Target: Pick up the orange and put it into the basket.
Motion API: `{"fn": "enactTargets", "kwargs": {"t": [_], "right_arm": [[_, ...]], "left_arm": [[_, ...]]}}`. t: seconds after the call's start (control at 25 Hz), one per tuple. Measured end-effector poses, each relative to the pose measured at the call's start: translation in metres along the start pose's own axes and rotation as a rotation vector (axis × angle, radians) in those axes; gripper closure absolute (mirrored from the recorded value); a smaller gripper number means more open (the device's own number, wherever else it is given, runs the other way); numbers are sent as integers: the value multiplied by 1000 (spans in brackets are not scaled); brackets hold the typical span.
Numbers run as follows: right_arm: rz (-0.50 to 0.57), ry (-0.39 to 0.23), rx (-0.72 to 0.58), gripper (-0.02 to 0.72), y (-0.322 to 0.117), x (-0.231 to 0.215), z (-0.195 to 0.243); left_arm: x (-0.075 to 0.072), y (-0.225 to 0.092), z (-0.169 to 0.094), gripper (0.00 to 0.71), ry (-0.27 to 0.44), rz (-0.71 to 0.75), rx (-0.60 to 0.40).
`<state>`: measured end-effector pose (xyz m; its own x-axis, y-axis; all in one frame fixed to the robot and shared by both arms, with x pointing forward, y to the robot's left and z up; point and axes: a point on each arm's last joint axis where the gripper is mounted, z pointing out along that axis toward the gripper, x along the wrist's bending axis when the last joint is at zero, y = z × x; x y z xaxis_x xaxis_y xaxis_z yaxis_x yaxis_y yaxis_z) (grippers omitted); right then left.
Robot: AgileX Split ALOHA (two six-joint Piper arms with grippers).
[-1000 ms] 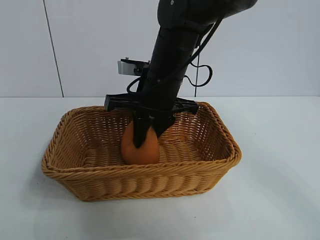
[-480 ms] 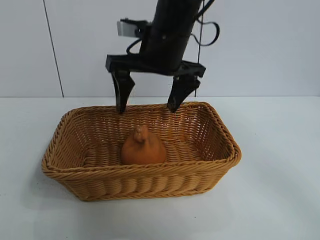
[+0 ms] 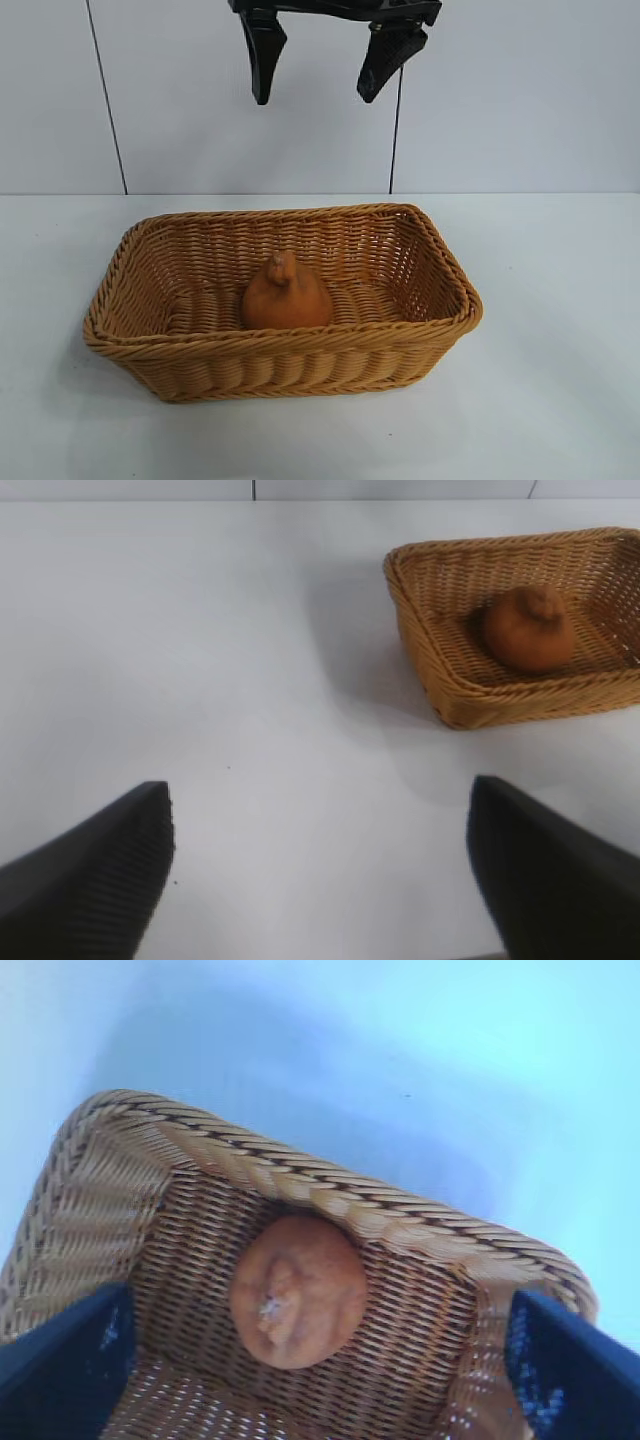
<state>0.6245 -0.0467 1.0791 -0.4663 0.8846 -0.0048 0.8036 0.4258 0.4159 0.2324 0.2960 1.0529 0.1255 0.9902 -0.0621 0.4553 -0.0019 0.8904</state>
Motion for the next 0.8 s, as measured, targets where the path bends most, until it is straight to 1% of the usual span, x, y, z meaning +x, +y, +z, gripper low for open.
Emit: {"fn": "enactTargets", "kwargs": {"t": [0.08,0.24,0.48,0.56,0.72,0.8], "right_arm": [[33,-18,2,10,1,-16,1],[132,-69,5,10,1,-68,1],[294,-189,12,10,-13,-164,-5],[346,-218,15,10,-21,-191,-8],[433,-261,20,10,-37,-236,-16],[465,-276,22,10,-43,-250,-18]], "left_arm": [[0,0,0,133,0,0,0],[0,0,0,133,1,0,0],[0,0,0,133,1,0,0],[0,0,0,133,1,0,0],[0,0,0,133,1,0,0],[0,0,0,133,1,0,0]]}}
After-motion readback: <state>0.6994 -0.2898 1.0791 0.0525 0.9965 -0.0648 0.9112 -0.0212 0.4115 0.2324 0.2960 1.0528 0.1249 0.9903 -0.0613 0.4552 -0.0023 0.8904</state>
